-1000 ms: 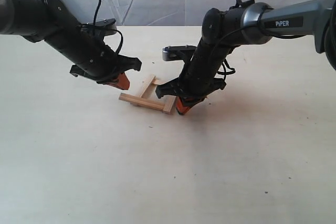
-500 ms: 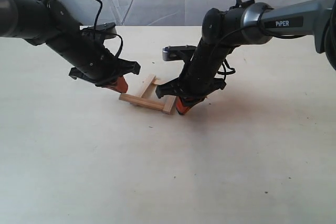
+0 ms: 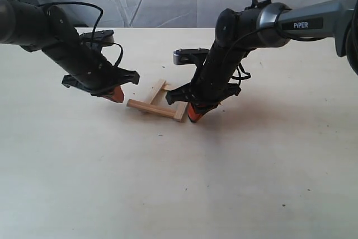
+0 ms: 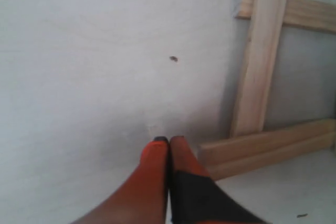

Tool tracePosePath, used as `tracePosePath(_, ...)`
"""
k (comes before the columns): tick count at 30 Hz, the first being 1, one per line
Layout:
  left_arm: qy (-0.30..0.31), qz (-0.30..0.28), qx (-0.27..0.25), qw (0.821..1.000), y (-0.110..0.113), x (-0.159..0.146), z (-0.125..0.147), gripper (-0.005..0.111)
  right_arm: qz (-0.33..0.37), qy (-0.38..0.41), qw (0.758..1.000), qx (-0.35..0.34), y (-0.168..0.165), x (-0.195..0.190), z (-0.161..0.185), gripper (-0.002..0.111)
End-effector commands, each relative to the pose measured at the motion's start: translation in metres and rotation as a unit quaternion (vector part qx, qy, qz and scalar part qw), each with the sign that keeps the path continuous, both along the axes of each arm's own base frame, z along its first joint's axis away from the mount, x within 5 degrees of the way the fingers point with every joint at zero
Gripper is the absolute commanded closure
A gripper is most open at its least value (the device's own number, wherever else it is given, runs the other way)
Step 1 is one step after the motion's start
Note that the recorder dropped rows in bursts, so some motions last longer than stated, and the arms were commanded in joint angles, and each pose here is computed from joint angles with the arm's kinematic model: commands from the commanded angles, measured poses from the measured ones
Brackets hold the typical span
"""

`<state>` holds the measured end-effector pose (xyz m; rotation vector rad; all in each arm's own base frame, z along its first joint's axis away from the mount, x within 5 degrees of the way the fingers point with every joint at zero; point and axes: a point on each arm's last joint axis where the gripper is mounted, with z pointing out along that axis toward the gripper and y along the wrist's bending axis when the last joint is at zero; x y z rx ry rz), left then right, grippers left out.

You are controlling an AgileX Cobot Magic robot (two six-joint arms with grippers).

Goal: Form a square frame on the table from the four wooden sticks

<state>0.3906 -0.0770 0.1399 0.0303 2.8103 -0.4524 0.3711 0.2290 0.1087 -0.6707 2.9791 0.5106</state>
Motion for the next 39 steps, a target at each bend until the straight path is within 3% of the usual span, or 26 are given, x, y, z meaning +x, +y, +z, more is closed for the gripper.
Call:
tracePosePath(1, -0.020, 0.007, -0.013, 1.000, -0.015, 0.001, 0.002, 0.107, -0.012, 0.002, 1.000, 0.016, 0.002, 0.000, 0.001, 0.109)
tracePosePath(6, -0.030, -0.007, -0.013, 0.999, -0.029, -0.001, 0.003, 0.107, -0.015, 0.004, 1.000, 0.021, 0.003, 0.000, 0.001, 0.109)
tracePosePath(25, -0.035, -0.003, -0.018, 0.999, -0.030, 0.000, 0.006, 0.107, -0.032, 0.000, 0.999, 0.038, 0.006, 0.002, 0.002, 0.109)
tracePosePath(30, -0.078, 0.004, 0.001, 0.997, -0.006, 0.006, 0.036, 0.107, -0.023, -0.001, 0.999, 0.029, 0.005, 0.001, 0.003, 0.109)
tracePosePath(35, -0.018, 0.013, -0.008, 1.000, -0.009, 0.002, -0.003, 0.107, -0.022, 0.004, 0.999, 0.027, 0.004, 0.001, 0.001, 0.109)
tracePosePath(39, -0.016, 0.006, -0.016, 1.000, -0.024, 0.000, -0.007, 0.107, -0.027, 0.004, 0.999, 0.031, 0.005, 0.001, 0.002, 0.109)
